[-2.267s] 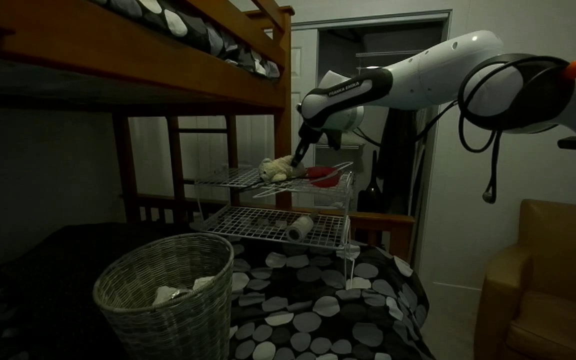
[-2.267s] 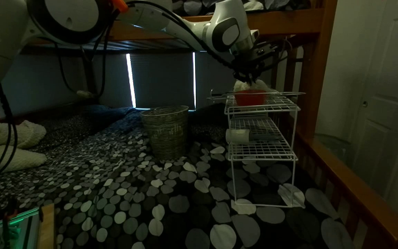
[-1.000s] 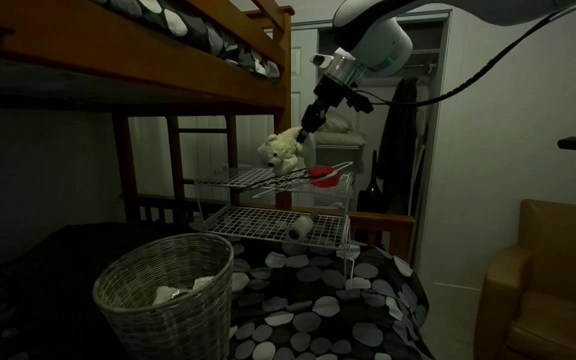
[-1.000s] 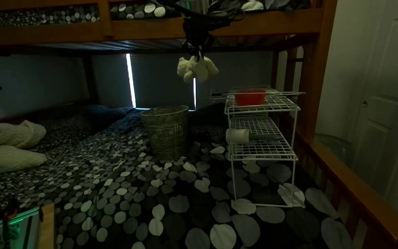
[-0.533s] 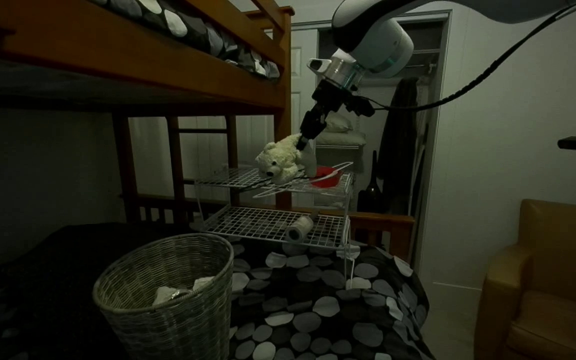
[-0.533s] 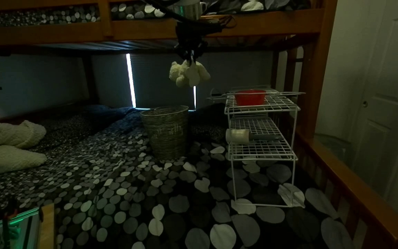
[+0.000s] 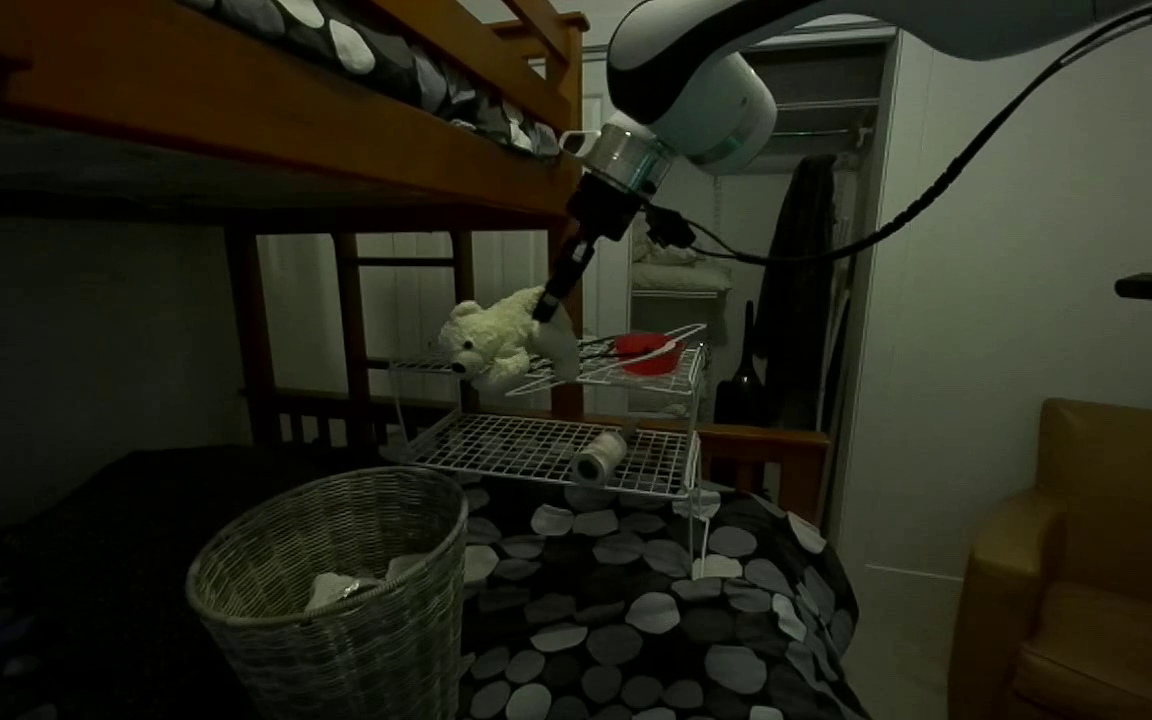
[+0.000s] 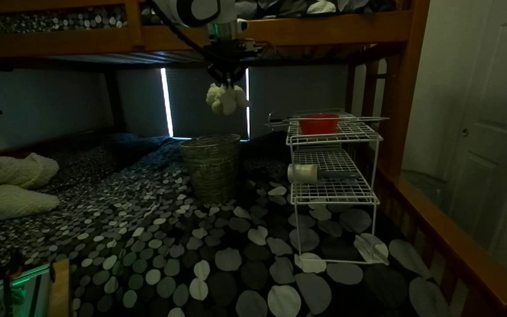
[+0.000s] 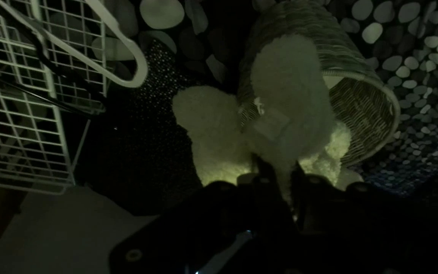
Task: Put the white teddy bear in the basket.
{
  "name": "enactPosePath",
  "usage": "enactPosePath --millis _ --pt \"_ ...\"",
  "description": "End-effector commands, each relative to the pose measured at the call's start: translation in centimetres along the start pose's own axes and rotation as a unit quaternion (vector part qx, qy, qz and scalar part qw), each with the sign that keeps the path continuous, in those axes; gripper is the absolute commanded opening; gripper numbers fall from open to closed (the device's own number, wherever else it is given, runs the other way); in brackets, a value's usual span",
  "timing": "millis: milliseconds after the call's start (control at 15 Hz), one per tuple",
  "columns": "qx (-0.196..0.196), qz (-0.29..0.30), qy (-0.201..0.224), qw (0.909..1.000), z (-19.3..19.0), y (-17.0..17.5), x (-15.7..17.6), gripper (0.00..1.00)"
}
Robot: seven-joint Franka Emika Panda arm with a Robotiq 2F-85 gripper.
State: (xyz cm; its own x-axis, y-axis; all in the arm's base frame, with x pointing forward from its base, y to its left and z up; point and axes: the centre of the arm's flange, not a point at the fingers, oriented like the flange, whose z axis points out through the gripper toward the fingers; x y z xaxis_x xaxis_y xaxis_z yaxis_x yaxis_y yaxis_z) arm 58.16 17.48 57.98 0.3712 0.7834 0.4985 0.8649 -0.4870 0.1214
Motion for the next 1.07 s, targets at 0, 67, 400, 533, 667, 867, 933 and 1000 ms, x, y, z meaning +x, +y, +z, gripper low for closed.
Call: enactPosePath --millis 0,67,400,533,667,867,933,1000 --pt "0.028 0.018 0.006 0.9994 2.0 -1.8 1.6 0.03" --pt "0.034 0.021 0.012 0.9991 2.4 -2.3 1.6 0.03" --pt "0.092 -0.019 0.099 0.9907 6.2 -4.0 4.7 0.03" --pt "0.130 -0.041 0.121 0.9833 7.9 -4.9 5.8 0.03" --pt "0.152 -0.056 0.126 0.9787 9.0 -5.5 6.6 0.28" --pt "0.133 -0.048 0.111 0.9837 9.7 -4.8 6.2 0.50" --pt "0.131 -0.046 0.110 0.9842 9.6 -4.2 5.8 0.57" --pt "0.133 -0.044 0.113 0.9836 9.5 -4.0 5.5 0.66"
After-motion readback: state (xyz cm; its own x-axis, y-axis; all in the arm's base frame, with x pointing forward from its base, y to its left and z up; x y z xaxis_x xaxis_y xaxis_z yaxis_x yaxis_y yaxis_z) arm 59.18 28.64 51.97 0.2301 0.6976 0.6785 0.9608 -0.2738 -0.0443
